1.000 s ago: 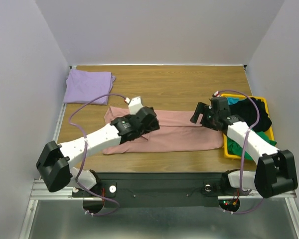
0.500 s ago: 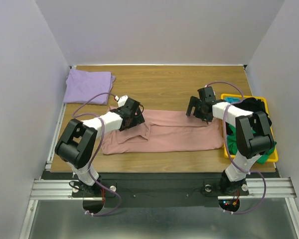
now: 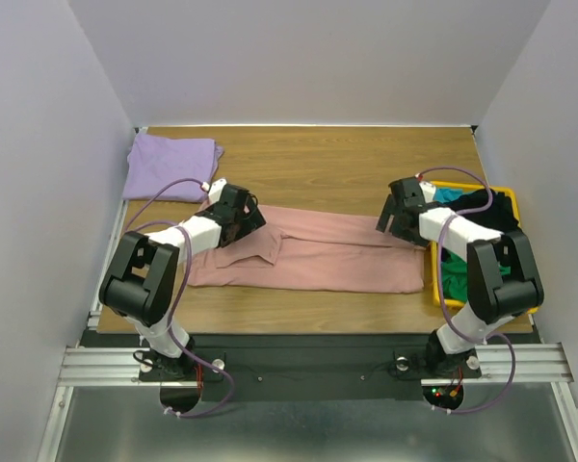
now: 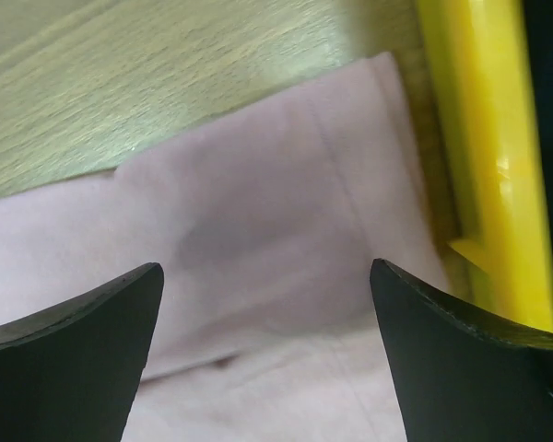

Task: Fold and stack the t-shirts
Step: Fold the tshirt

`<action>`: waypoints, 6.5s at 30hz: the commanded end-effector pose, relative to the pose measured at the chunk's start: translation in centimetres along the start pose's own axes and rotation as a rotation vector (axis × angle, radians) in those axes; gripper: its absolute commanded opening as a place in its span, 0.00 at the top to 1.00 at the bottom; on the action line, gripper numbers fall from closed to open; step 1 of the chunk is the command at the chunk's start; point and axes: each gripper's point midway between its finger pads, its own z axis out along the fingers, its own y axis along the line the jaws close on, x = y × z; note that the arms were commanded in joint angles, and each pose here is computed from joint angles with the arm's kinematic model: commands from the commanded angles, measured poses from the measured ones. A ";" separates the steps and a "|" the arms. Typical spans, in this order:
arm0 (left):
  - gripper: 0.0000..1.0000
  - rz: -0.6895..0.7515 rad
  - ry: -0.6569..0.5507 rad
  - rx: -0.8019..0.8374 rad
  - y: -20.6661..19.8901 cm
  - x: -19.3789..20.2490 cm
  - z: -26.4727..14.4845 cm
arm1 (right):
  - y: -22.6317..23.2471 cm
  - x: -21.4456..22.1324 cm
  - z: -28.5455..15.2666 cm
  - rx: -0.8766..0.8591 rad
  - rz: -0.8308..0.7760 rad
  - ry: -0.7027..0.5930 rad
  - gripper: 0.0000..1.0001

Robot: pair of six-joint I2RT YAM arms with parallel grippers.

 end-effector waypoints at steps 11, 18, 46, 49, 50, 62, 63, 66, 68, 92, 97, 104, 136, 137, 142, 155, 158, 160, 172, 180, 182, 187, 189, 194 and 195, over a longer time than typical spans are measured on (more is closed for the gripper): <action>0.02 0.069 0.173 0.005 0.5 4.0 1.0 | 7.5 -1.6 -5.7 -0.475 -0.084 -0.038 0.00; 0.02 0.155 0.180 0.088 -5.1 2.6 3.3 | 8.0 1.6 -2.7 -0.431 -0.062 0.069 0.00; 0.01 -0.035 -0.118 0.707 -31.8 -12.8 13.1 | 14.1 26.0 -20.6 -0.871 -0.422 0.395 0.00; 0.01 -0.109 -0.152 0.743 -32.6 -13.8 13.2 | 15.3 26.1 -22.0 -0.920 -0.472 0.383 0.00; 0.01 -0.123 -0.161 0.755 -32.8 -14.0 13.3 | 15.5 25.9 -22.3 -0.928 -0.474 0.378 0.00; 0.01 -0.052 -0.261 1.020 -38.4 -17.6 2.2 | 16.1 19.2 -24.8 -0.943 -0.321 0.127 0.00; 0.01 -0.022 -0.310 1.068 -39.1 -19.9 -2.8 | 15.7 19.1 -24.8 -0.935 -0.317 0.123 0.00; 0.01 0.107 -0.297 1.047 -37.5 -19.1 -8.1 | 14.1 18.4 -23.7 -0.881 -0.295 0.080 0.00; 0.01 0.204 -0.309 1.019 -36.2 -18.1 -10.8 | 13.3 17.9 -23.6 -0.858 -0.265 0.062 0.00; 0.02 0.030 0.480 0.429 1.7 21.9 -21.6 | 3.6 23.2 -19.6 -0.586 -0.268 0.320 0.00; 0.13 0.092 0.545 0.364 3.4 23.9 -21.2 | 3.2 23.8 -19.2 -0.561 -0.260 0.346 0.02; 0.33 0.126 0.618 0.261 5.6 25.9 -20.4 | 2.5 24.5 -19.1 -0.563 -0.210 0.381 0.13; 1.00 0.101 0.432 0.387 1.2 22.6 -19.9 | 6.4 23.3 -18.9 -0.638 -0.259 0.288 1.00; 1.00 0.094 0.424 0.401 1.0 22.3 -20.1 | 7.0 22.5 -19.4 -0.652 -0.251 0.260 1.00; 1.00 0.032 0.291 0.453 -1.3 18.9 -20.8 | 9.4 19.0 -21.5 -0.695 -0.221 0.147 1.00; 1.00 -0.029 -0.012 0.450 -6.0 7.9 -17.3 | 13.8 6.1 -19.5 -0.477 -0.050 -0.215 1.00; 1.00 -0.041 -0.068 0.391 -6.3 5.4 -16.2 | 14.5 3.4 -18.1 -0.439 -0.002 -0.248 1.00; 1.00 -0.022 -0.070 0.357 -6.5 4.8 -15.0 | 14.9 2.3 -17.2 -0.412 0.001 -0.261 1.00; 1.00 0.017 -0.080 0.267 -8.2 -0.7 -9.3 | 18.1 -2.8 -13.3 -0.414 -0.021 -0.250 1.00; 1.00 0.026 -0.087 0.235 -8.1 -2.9 -5.9 | 20.5 -4.6 -9.4 -0.420 -0.047 -0.224 0.96; 0.85 0.039 -0.080 0.231 -8.4 -3.0 -4.6 | 21.1 -4.7 -7.7 -0.414 -0.054 -0.201 0.94; 0.10 0.074 -0.076 0.242 -9.1 -4.5 -3.8 | 22.3 -6.0 -8.2 -0.461 -0.053 -0.201 0.46; 0.01 0.070 -0.087 0.262 -9.4 -4.9 -4.6 | 22.7 -5.9 -9.5 -0.514 -0.065 -0.187 0.33; 0.02 0.055 -0.088 0.263 -6.8 -3.4 -6.7 | 23.3 -1.6 -12.2 -0.735 -0.155 -0.056 0.12; 0.02 0.048 -0.083 0.260 -6.2 -2.9 -7.0 | 23.8 -0.9 -12.7 -0.791 -0.177 -0.044 0.01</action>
